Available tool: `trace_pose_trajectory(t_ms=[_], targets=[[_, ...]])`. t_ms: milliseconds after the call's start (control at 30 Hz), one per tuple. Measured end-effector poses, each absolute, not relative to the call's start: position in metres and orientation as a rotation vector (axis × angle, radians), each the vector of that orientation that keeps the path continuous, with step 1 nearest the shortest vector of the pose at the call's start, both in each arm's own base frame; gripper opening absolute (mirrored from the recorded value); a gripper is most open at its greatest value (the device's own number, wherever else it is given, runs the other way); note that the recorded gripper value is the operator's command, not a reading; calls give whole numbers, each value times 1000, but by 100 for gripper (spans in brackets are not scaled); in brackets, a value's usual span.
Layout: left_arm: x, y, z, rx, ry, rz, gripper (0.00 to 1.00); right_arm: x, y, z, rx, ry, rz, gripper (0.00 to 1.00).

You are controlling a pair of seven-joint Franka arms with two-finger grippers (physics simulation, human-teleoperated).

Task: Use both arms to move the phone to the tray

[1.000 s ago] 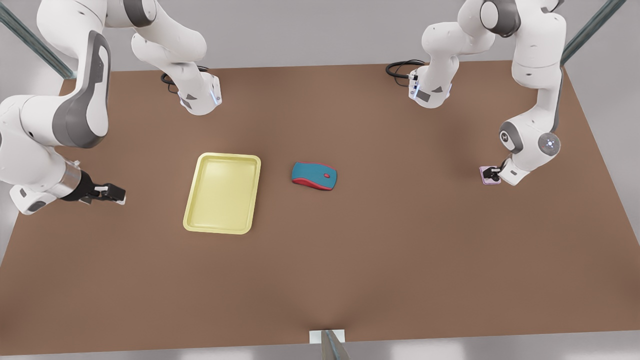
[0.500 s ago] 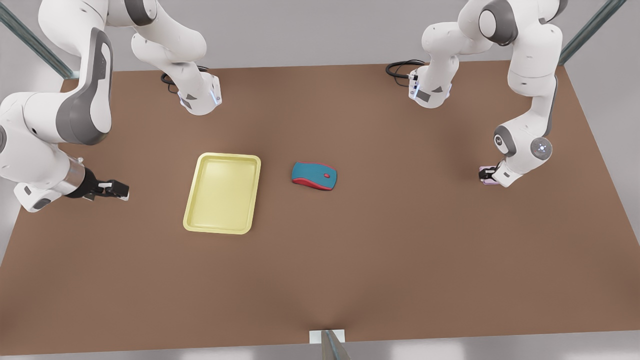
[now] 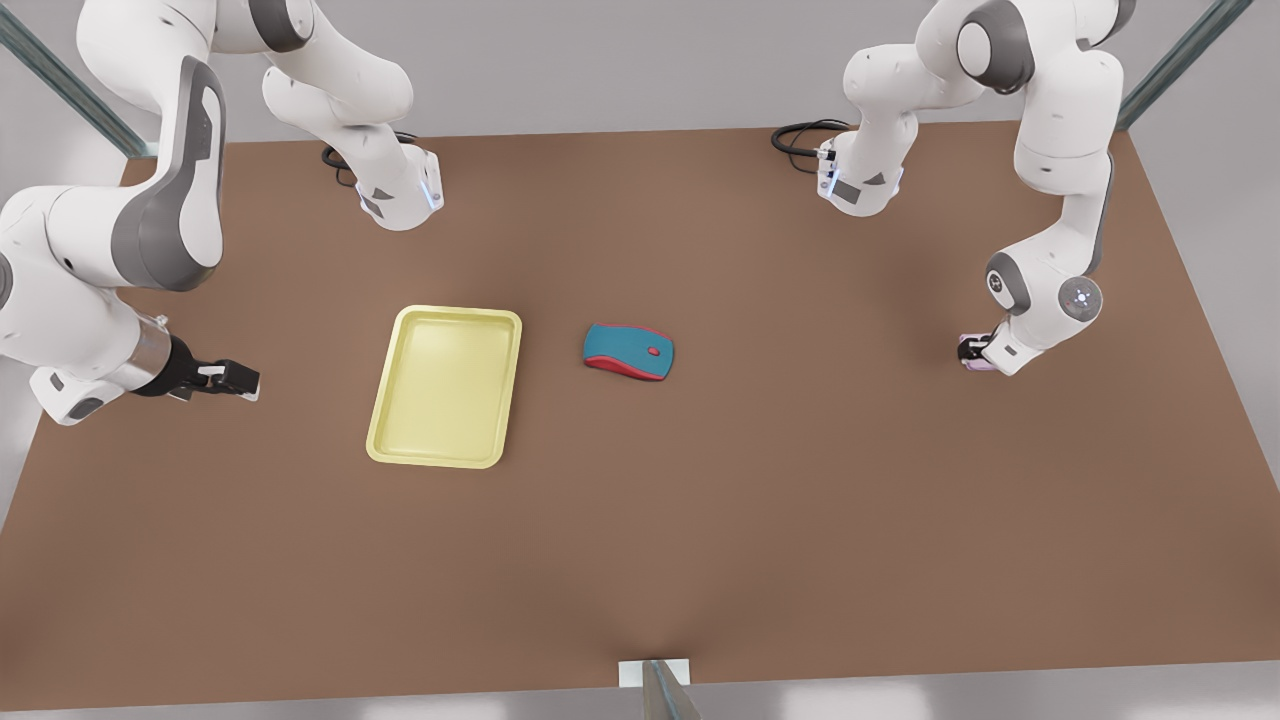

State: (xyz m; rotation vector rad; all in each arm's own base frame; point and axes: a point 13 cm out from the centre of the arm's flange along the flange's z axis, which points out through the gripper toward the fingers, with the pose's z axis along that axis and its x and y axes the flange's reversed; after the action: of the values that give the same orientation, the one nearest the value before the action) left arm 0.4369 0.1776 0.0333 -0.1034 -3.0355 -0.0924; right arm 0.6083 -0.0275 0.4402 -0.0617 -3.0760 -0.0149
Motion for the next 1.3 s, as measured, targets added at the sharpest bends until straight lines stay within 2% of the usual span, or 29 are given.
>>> trace_pose_trajectory(t_ms=[133,367,567,733,800,867,967,1067,1167,1300], targets=[[452,167,41,-137,-3053,-87,78,609,-27,438,-60,-3073,-15,100],[512,105,75,-311,-3078,-84,78,610,-28,435,-61,-3071,-7,100],[561,-47,116,-592,-3016,-84,78,611,-28,432,-59,-3069,-1,100],[615,-272,142,-776,-2979,-78,78,614,-28,426,-57,-3067,3,100],[614,-354,140,-757,-2976,-6,78,615,-25,426,-49,-3068,5,100],[598,-432,136,-741,-2958,95,78,615,-22,426,-40,-3069,6,100],[584,-501,137,-667,-2956,203,78,615,-26,425,-48,-3068,8,100],[577,-537,127,-572,-2967,256,78,615,-30,423,-57,-3066,10,100],[554,-566,105,-502,-2971,255,78,613,-28,423,-48,-3062,11,100],[553,-582,86,-381,-3011,270,79,611,-25,416,-41,-3049,11,100]])
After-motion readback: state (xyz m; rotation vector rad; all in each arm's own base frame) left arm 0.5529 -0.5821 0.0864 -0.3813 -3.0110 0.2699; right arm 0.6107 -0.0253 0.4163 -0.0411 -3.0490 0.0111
